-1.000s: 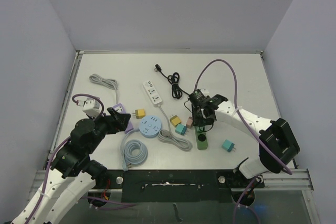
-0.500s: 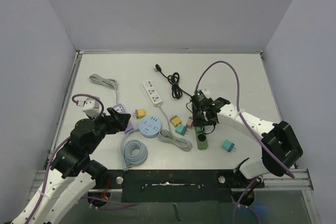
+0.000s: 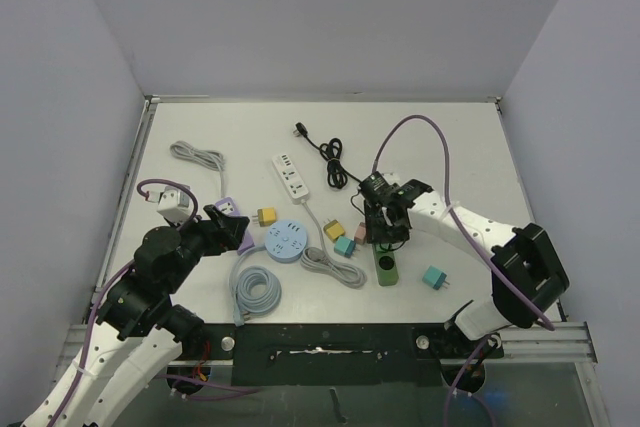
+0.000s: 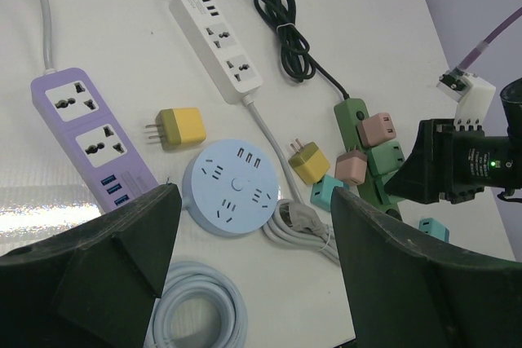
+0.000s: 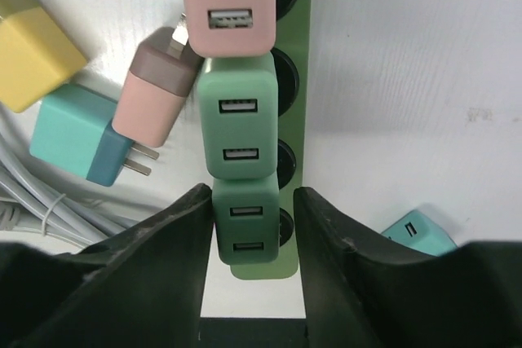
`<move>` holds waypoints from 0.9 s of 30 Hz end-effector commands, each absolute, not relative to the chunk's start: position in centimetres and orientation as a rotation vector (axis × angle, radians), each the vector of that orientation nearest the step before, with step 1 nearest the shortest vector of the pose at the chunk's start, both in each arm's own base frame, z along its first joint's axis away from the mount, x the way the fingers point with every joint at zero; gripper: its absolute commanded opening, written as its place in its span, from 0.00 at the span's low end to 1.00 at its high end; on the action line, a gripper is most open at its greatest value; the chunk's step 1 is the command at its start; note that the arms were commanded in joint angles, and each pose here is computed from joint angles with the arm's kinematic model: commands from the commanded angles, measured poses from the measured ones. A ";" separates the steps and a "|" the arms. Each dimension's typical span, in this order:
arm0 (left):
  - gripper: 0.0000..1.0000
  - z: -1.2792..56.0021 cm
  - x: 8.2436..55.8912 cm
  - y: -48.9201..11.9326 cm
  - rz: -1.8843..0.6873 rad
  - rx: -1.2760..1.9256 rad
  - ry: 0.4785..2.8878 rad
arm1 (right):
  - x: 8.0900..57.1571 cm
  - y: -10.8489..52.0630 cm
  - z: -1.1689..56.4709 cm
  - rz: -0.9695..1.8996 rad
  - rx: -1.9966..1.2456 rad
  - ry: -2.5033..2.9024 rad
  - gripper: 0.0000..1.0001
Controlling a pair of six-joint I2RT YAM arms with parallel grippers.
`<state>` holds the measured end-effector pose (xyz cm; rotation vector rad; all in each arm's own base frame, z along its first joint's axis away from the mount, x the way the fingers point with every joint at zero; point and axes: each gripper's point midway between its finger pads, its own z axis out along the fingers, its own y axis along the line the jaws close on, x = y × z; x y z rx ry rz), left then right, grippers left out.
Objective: Insert the plug
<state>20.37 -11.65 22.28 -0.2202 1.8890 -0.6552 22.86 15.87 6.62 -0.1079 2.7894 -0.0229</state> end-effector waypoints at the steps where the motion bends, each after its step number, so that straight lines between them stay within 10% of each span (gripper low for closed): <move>1: 0.73 23.5 20.6 -11.5 -0.662 -0.228 1.839 | 22.5 15.9 7.1 -0.053 -0.101 2.814 0.46; 12: 0.73 23.5 20.6 -11.4 -0.661 -0.229 1.839 | 21.4 16.3 5.1 0.004 -0.135 2.876 0.02; 27: 0.73 23.6 20.6 -11.3 -0.656 -0.233 1.835 | 16.3 14.3 -4.4 0.009 -0.132 3.023 0.00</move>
